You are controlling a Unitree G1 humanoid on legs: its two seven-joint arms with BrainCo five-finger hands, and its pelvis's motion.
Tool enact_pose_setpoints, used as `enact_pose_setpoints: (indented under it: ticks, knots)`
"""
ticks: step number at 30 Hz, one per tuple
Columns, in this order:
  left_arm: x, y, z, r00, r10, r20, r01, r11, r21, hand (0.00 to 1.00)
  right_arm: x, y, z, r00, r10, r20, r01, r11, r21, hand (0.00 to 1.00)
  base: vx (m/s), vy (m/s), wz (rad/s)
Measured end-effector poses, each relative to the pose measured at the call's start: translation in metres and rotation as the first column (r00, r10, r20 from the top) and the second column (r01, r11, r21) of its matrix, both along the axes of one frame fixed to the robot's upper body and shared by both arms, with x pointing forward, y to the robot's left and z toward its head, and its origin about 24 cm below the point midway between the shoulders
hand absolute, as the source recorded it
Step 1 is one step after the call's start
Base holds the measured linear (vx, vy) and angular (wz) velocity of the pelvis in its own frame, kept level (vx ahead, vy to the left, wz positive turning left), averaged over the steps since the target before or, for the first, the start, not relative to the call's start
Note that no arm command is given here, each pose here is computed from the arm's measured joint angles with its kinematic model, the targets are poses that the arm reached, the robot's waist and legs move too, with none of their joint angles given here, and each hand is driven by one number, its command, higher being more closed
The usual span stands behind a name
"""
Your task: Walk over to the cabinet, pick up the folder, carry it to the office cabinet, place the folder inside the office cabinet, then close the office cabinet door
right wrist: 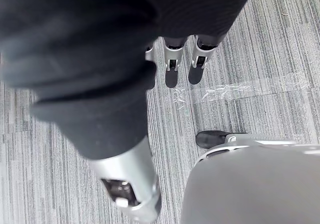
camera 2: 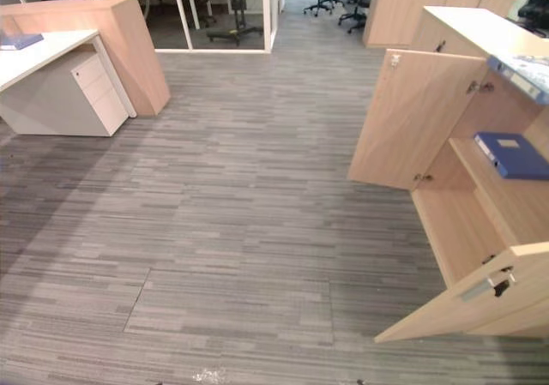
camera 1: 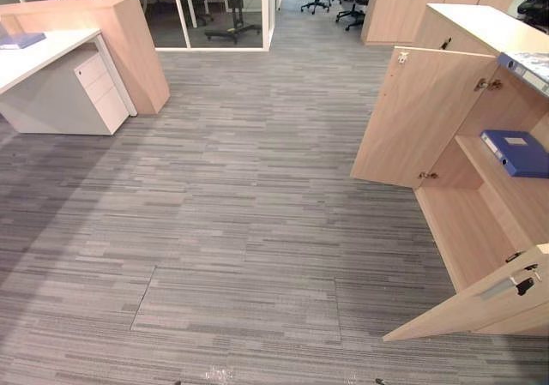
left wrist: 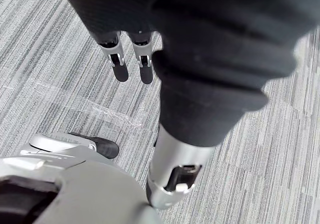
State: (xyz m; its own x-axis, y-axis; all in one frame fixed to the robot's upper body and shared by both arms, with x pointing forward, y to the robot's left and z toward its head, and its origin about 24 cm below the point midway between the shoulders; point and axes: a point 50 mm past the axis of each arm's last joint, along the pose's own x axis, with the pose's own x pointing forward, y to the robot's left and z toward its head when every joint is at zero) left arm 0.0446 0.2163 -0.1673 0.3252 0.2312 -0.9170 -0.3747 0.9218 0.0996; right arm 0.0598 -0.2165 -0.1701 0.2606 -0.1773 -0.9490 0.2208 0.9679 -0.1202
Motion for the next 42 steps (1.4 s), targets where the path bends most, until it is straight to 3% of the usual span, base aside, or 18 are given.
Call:
enact_pose_setpoints:
  ticks: [9,25,30,35,40,42]
  knots:
    - [0.002,-0.001,0.000,1.000,-0.005,0.011,0.005,1.000,-0.011,0.00,0.005,0.000,0.000,1.000,-0.027,0.013,0.027,1.000,0.007,0.00,0.02,0.010,-0.04]
    - [0.021,-0.009,0.005,0.981,-0.188,0.051,0.183,0.979,0.087,0.00,0.020,-0.002,0.004,0.994,-0.084,0.070,0.083,0.996,0.011,0.00,-0.01,0.018,-0.08]
    - [0.027,-0.017,0.010,0.984,-0.132,0.123,0.121,0.988,0.092,0.00,0.035,0.004,0.008,0.983,-0.110,0.144,0.109,0.994,0.018,0.00,-0.01,0.147,-0.33]
    - [0.022,-0.014,0.008,0.991,0.030,0.129,-0.039,0.997,0.069,0.00,0.036,0.004,0.009,0.974,-0.155,0.164,0.152,0.988,0.030,0.00,0.09,-0.023,-0.04]
    - [0.058,-0.015,0.013,0.980,0.025,0.197,-0.038,0.998,0.060,0.00,0.042,0.006,0.010,0.952,-0.227,0.203,0.220,0.974,0.060,0.00,0.16,-0.212,0.12]
    - [0.069,-0.020,0.016,0.975,-0.026,0.222,0.014,0.998,0.054,0.00,0.033,0.013,0.007,0.929,-0.319,0.187,0.305,0.947,0.101,0.00,0.42,-0.412,0.71]
